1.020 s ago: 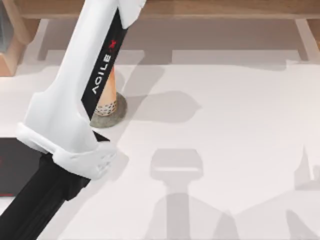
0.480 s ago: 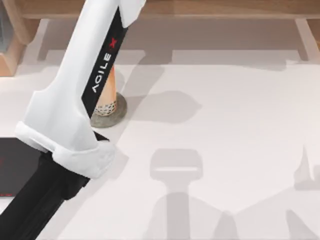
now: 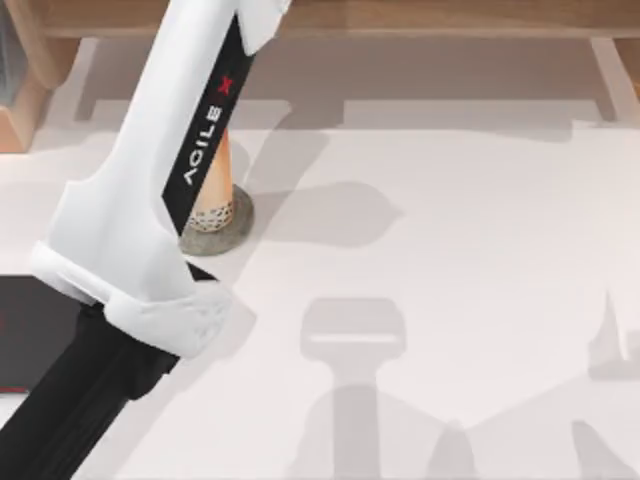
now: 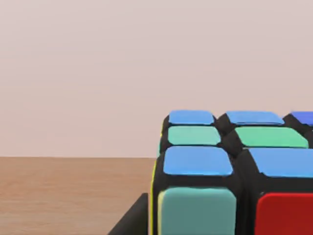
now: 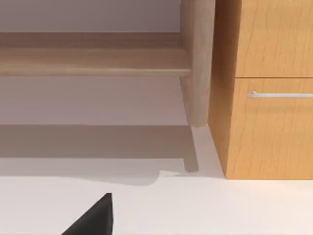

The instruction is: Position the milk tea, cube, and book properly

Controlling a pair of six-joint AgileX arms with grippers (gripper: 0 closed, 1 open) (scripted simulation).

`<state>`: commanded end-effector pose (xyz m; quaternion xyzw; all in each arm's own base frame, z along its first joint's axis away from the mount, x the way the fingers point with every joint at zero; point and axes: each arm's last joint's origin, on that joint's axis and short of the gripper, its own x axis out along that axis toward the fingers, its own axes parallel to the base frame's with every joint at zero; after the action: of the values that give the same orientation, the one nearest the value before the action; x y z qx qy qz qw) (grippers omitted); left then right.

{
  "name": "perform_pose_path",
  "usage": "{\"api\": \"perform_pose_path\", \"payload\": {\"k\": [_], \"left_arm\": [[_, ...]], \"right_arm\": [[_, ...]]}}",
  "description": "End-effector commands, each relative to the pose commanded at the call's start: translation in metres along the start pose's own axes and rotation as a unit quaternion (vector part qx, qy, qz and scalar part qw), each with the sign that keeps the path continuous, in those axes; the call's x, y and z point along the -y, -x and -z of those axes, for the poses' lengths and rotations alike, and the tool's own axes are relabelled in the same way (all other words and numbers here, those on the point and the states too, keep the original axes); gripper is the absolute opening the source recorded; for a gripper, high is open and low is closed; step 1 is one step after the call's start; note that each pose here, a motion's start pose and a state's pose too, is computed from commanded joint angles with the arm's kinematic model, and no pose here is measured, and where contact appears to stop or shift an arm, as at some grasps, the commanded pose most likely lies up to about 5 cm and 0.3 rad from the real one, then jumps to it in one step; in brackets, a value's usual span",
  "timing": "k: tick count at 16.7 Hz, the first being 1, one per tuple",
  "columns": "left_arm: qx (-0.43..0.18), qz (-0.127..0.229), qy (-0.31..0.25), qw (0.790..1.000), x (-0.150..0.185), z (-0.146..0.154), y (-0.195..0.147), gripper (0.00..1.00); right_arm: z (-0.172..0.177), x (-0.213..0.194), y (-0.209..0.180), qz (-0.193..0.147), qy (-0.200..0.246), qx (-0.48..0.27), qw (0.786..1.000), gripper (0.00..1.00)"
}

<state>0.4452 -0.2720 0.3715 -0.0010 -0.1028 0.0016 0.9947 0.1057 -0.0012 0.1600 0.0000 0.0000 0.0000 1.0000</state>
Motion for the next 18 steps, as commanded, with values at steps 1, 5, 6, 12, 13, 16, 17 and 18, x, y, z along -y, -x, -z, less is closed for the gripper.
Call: {"api": "perform_pose_path", "payload": {"k": [1,5,6,12,13,16,17,18], "left_arm": [[0.0,0.0,0.0,1.0,0.0,0.0,0.0,0.98],[0.0,0.0,0.0,1.0,0.0,0.0,0.0,1.0],[0.0,0.0,0.0,1.0,0.0,0.0,0.0,1.0],[0.0,0.002,0.0,1.0,0.002,0.0,0.003,1.0],[0.0,0.002,0.0,1.0,0.002,-0.001,0.006,1.0],[0.0,0.002,0.0,1.0,0.002,-0.004,0.019,1.0],[0.0,0.002,0.0,1.0,0.001,-0.005,0.023,1.0],[0.0,0.002,0.0,1.0,0.001,-0.005,0.027,1.0]], "right_arm": [[0.0,0.0,0.0,0.0,0.0,0.0,1.0,1.0],[0.0,0.0,0.0,0.0,0.0,0.0,1.0,1.0],[0.0,0.0,0.0,0.0,0.0,0.0,1.0,1.0],[0.0,0.0,0.0,0.0,0.0,0.0,1.0,1.0],[0.0,0.0,0.0,0.0,0.0,0.0,1.0,1.0],[0.0,0.0,0.0,0.0,0.0,0.0,1.0,1.0],[0.0,0.0,0.0,0.0,0.0,0.0,1.0,1.0],[0.0,0.0,0.0,0.0,0.0,0.0,1.0,1.0]]}}
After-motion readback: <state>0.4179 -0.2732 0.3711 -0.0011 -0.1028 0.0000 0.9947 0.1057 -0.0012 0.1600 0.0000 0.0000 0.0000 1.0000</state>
